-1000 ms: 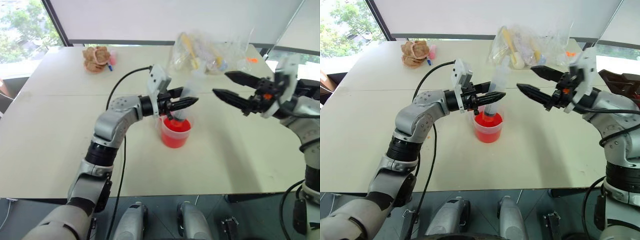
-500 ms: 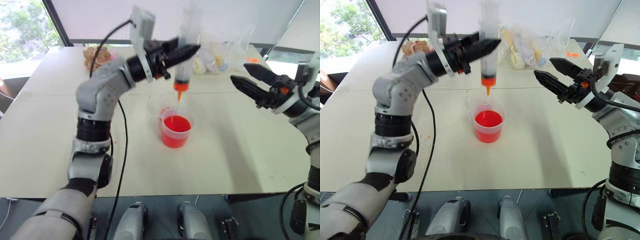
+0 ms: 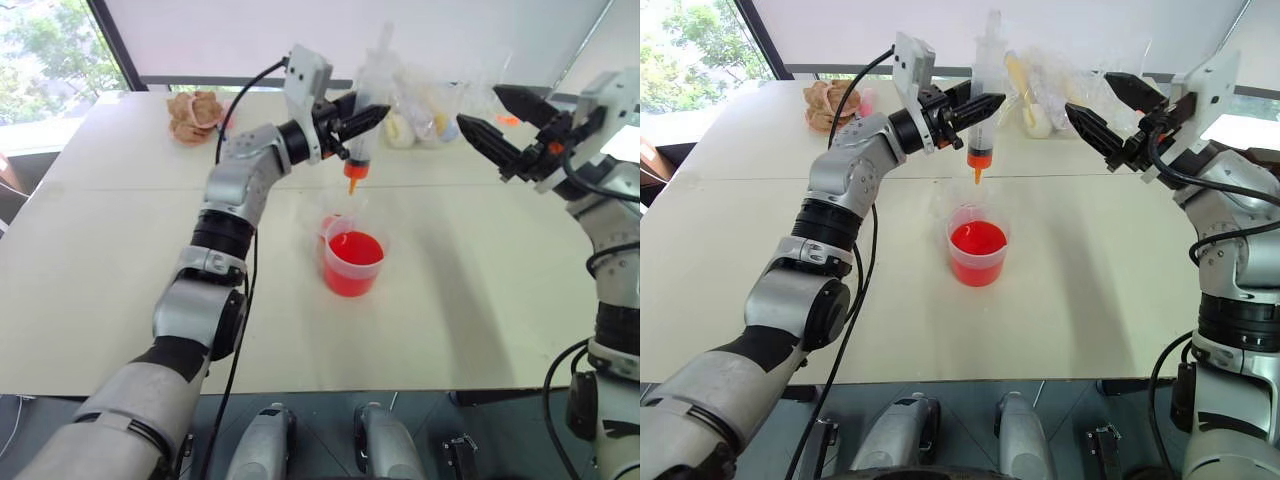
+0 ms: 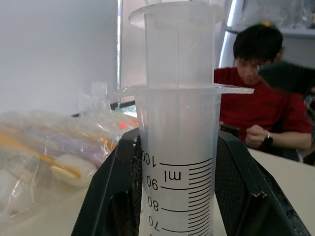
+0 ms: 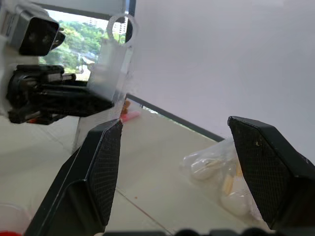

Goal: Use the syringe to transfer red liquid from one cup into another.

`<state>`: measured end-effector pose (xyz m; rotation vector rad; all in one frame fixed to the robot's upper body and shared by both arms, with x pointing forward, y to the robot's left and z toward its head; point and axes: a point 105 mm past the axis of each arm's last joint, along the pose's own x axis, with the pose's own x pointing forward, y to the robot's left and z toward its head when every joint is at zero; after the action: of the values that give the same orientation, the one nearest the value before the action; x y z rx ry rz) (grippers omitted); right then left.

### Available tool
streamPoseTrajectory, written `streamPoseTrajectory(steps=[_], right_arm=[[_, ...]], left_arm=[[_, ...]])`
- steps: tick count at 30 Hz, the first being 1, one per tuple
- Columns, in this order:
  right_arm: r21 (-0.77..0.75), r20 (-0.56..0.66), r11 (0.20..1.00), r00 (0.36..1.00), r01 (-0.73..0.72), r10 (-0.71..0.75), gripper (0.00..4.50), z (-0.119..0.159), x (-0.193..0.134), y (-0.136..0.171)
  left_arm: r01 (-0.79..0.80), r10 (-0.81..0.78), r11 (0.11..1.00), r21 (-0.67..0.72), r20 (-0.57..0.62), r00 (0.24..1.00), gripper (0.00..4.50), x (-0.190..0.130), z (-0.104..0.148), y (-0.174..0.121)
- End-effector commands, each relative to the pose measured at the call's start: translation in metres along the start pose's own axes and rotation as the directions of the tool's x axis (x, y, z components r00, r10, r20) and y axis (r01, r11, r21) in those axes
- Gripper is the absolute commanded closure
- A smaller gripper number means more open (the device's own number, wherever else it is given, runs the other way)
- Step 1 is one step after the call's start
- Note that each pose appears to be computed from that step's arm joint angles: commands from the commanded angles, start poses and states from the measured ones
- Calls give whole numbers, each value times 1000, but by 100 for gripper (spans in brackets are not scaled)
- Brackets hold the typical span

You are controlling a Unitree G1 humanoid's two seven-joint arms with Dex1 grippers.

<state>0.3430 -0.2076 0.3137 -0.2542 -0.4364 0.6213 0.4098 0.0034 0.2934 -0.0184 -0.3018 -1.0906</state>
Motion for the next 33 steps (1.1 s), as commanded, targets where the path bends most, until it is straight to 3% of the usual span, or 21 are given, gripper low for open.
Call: streamPoseTrajectory(steps=[1, 6, 11, 33], right_arm=[[-102, 52, 995, 999, 4, 1, 94, 16, 12, -5], [-129, 134, 992, 991, -13, 31, 94, 30, 39, -6], [-108, 152, 990, 982, -93, 109, 94, 24, 61, 8], [-63, 207, 967, 945, -246, 254, 94, 19, 97, 39]], left_arm=[[22, -23, 998, 60, 19, 1000, 309, -1, 5, -4], [38, -39, 997, 60, 21, 999, 309, -3, 5, -6], [61, -62, 996, 68, 12, 998, 309, -6, 4, -11], [95, -89, 990, 100, -64, 994, 309, -17, -15, -17]])
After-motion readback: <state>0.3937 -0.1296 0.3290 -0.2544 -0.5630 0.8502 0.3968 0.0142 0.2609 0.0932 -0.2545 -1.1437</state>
